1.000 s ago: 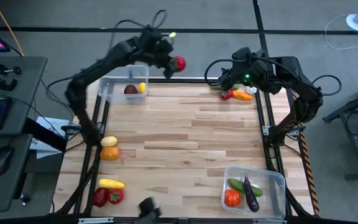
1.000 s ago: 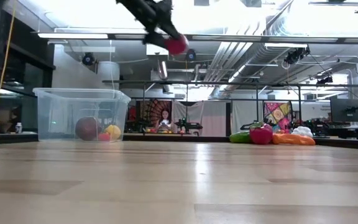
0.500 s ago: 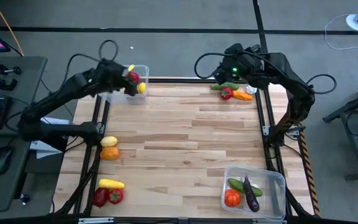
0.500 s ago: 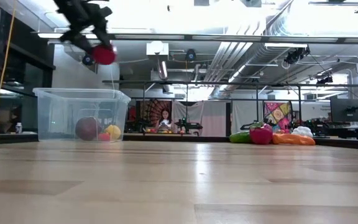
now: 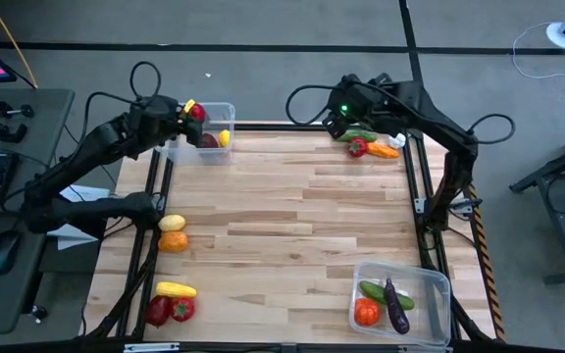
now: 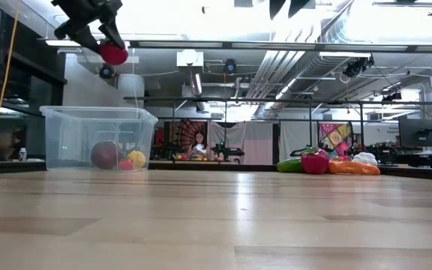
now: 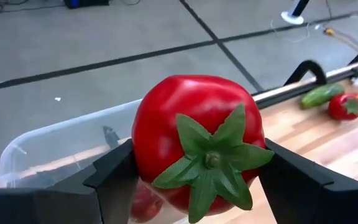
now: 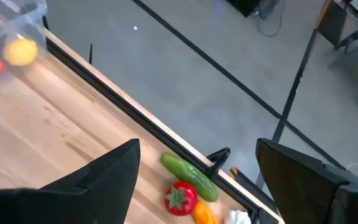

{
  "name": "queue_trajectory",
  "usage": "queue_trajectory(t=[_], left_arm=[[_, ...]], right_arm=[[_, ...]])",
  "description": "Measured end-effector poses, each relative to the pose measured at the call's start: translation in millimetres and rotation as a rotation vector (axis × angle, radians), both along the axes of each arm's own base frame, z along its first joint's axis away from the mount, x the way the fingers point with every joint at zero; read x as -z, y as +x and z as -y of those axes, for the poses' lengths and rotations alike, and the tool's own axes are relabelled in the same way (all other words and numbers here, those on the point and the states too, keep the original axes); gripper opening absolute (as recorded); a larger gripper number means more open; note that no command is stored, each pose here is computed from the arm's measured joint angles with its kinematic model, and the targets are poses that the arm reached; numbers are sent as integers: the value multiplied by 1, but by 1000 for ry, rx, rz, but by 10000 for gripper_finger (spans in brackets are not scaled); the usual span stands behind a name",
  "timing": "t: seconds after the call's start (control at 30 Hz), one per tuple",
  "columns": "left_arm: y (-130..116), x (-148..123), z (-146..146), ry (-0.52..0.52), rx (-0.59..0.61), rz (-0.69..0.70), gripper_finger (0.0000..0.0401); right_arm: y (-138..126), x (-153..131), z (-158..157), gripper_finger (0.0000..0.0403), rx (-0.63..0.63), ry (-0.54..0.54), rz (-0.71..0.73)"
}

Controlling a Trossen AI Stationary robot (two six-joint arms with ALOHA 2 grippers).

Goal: Sort produce into baskets
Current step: Put the top left red tomato into the top transparent bin

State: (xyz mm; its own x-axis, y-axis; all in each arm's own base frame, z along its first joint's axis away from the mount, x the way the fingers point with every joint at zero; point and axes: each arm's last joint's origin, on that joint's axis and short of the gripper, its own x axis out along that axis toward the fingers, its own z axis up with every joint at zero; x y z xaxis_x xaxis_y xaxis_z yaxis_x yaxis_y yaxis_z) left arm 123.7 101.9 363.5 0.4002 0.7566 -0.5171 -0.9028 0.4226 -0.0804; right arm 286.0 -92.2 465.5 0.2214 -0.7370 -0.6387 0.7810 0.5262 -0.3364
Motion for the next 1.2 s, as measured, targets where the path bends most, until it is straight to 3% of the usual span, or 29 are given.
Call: queue_trajectory(t=[0.23, 1.2], left_arm=[[2, 1, -2, 29, 44, -75, 271], [15, 12, -13, -9, 29, -137, 283]], right_arm=[[-1, 2, 9, 314, 13, 27, 1], [-6, 2, 21, 314, 37, 29, -12]])
